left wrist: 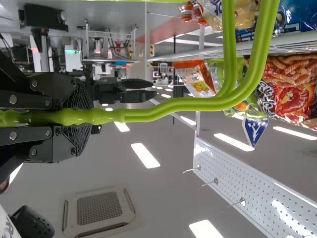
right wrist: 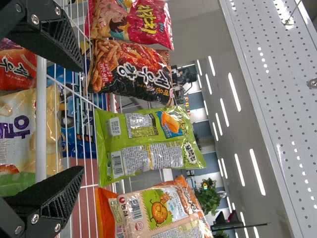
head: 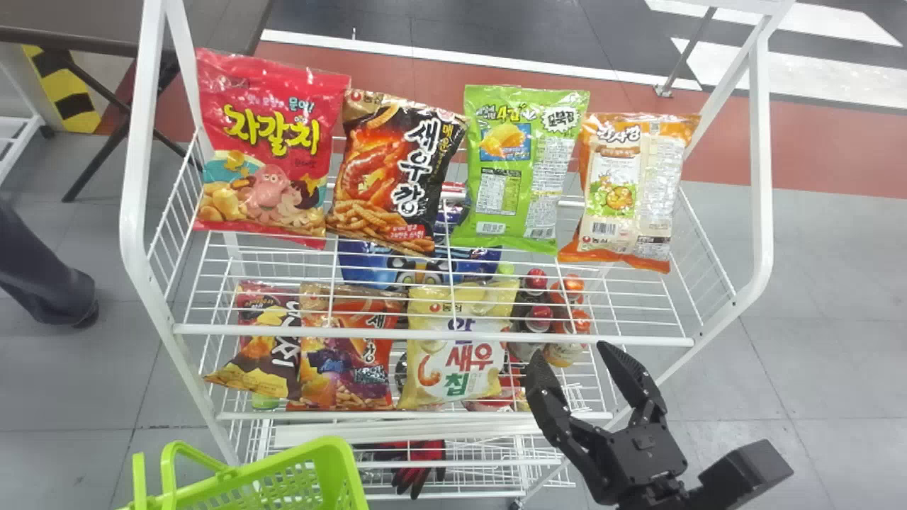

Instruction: Hold basket handle with left hand then pick Gkobukchip with right hand and place into basket

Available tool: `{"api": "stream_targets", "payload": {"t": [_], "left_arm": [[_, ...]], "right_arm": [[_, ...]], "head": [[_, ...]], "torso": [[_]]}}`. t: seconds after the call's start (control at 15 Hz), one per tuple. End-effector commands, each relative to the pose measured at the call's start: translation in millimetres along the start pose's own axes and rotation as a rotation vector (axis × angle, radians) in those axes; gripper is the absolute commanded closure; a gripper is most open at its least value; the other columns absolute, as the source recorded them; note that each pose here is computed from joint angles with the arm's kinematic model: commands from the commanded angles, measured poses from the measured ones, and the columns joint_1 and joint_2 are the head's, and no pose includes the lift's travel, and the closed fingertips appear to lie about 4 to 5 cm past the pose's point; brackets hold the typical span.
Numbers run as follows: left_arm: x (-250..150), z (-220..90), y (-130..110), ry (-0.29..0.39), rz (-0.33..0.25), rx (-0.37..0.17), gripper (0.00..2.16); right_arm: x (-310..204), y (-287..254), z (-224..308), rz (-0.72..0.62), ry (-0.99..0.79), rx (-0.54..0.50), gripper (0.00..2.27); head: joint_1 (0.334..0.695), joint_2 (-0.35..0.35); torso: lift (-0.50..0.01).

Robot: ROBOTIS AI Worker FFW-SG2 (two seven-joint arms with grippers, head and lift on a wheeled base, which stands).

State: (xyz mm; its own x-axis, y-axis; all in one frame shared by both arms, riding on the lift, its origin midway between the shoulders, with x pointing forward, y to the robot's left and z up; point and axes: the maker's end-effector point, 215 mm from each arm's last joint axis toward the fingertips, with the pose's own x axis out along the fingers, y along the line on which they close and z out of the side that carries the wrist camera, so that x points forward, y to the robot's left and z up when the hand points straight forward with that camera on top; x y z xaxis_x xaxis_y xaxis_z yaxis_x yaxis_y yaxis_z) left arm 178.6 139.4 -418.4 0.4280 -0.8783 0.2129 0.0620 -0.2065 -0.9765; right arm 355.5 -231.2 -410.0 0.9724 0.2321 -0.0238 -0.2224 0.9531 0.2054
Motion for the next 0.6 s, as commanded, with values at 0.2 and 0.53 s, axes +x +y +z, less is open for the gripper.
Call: {"api": "stream_targets", "payload": {"t": [0.2,0.53], "left_arm": [[-0.7,-0.3,1.1,0.001,0.004,-0.002,2.15],[0.1,1.3,1.1,0.001,0.004,0.001,2.16]], "right_arm": [[0.3,1.0,0.6,0.002,-0.001,0.0,0.1],[1.5,1.0,1.8,0.002,-0.004,0.0,0.1]], "head": [[0.695,-0.207],[0.695,-0.205]], "torso": [[0.0],[0.0]]}}
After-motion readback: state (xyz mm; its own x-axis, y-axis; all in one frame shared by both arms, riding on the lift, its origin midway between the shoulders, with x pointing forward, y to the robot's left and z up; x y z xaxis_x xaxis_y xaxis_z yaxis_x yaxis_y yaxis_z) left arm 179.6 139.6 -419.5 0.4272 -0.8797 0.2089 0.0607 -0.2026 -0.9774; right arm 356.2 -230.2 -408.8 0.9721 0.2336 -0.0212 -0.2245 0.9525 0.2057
